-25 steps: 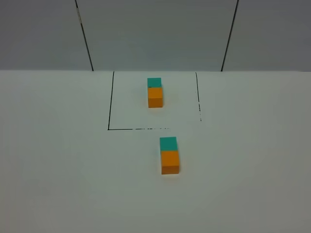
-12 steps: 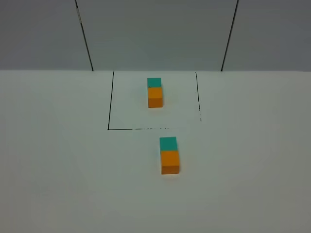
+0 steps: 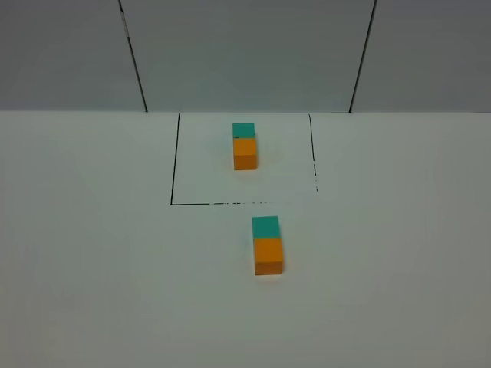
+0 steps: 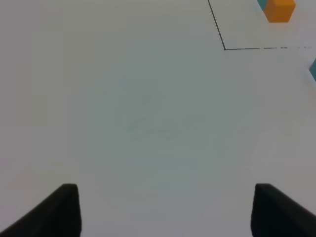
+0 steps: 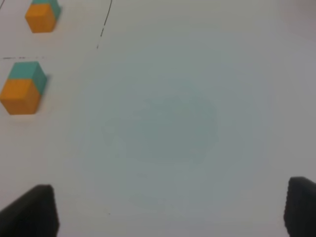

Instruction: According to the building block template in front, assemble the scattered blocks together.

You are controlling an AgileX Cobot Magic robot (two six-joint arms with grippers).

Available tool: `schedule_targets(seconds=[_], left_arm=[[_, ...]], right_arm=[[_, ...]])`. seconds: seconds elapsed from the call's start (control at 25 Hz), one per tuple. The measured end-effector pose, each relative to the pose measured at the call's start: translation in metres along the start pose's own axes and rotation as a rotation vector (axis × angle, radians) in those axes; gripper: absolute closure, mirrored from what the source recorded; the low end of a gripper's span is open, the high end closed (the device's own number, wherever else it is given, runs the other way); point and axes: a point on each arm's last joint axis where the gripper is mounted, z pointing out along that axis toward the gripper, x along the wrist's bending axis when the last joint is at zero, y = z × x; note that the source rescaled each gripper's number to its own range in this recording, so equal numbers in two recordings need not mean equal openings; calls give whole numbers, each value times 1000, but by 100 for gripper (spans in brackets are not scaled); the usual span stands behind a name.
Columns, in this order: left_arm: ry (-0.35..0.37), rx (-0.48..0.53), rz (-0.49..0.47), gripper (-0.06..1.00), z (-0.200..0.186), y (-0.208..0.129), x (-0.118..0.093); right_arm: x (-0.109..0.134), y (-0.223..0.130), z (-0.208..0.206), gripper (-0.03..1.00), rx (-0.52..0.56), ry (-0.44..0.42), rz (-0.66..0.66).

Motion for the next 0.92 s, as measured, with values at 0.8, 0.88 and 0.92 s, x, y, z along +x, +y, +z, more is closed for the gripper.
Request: schedule_targets(seconds=[0.8,0.88,0.92], left_arm=[[0,0,0,44,0,0,0],[0,0,0,44,0,0,0],[0,0,0,44,0,0,0]], right_arm=[[-1,0,0,16,0,-6,2],[-1,0,0,16,0,-6,2],[-1,0,0,16,0,-6,2]])
